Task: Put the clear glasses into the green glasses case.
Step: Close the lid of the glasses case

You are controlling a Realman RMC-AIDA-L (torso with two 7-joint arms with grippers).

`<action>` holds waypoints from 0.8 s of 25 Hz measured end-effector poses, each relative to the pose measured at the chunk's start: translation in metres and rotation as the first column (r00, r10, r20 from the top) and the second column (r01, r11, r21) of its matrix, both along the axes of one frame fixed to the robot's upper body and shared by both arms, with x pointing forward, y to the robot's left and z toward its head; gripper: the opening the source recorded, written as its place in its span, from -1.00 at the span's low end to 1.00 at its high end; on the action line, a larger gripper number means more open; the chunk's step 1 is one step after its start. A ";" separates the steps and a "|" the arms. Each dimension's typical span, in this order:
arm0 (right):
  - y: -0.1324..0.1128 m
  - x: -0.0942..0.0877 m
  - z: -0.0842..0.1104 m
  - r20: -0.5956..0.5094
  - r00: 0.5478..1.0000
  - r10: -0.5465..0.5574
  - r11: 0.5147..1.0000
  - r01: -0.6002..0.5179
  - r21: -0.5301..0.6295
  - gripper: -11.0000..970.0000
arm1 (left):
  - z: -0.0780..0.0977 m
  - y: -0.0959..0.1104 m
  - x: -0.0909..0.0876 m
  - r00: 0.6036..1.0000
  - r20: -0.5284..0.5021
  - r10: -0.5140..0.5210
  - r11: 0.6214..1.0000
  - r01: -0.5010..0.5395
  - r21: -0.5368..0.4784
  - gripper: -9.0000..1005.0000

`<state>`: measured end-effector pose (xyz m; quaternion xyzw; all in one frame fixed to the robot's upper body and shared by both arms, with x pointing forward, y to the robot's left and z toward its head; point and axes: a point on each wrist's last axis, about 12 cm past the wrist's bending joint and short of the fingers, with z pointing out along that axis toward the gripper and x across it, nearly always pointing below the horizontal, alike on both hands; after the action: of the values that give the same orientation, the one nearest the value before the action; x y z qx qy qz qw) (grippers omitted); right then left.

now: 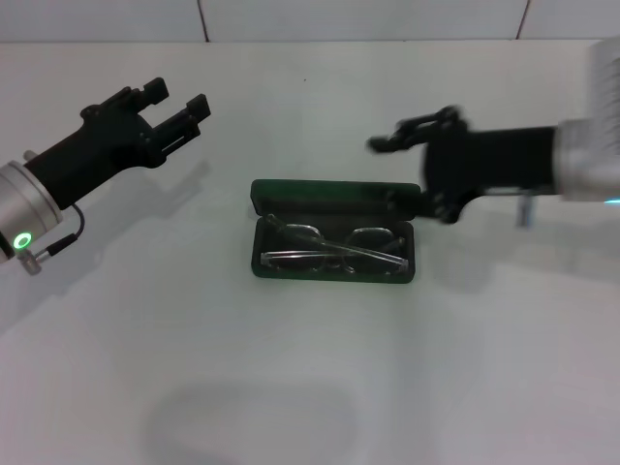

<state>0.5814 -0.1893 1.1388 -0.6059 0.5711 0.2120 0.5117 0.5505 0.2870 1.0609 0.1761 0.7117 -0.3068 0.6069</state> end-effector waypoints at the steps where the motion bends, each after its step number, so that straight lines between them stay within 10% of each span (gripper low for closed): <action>1: -0.012 0.000 0.001 -0.015 1.000 -0.024 0.998 0.025 0.052 -0.15 | 0.000 0.000 0.000 1.000 0.000 -0.001 1.000 0.001 -0.001 0.41; 10: -0.101 -0.015 -0.032 -0.193 0.947 -0.256 0.845 0.316 0.431 -0.04 | 0.003 -0.016 0.018 0.994 -0.087 -0.063 0.997 0.066 0.034 0.41; 20: -0.104 -0.033 -0.052 -0.257 0.936 -0.241 0.846 0.332 0.417 0.02 | 0.016 -0.079 0.047 0.934 -0.215 -0.285 0.938 0.318 0.139 0.41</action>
<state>0.5488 -0.2930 1.0870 -0.3534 0.6371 0.3185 0.6064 0.5976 0.2076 1.0768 0.3047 0.7549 -0.3498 0.4636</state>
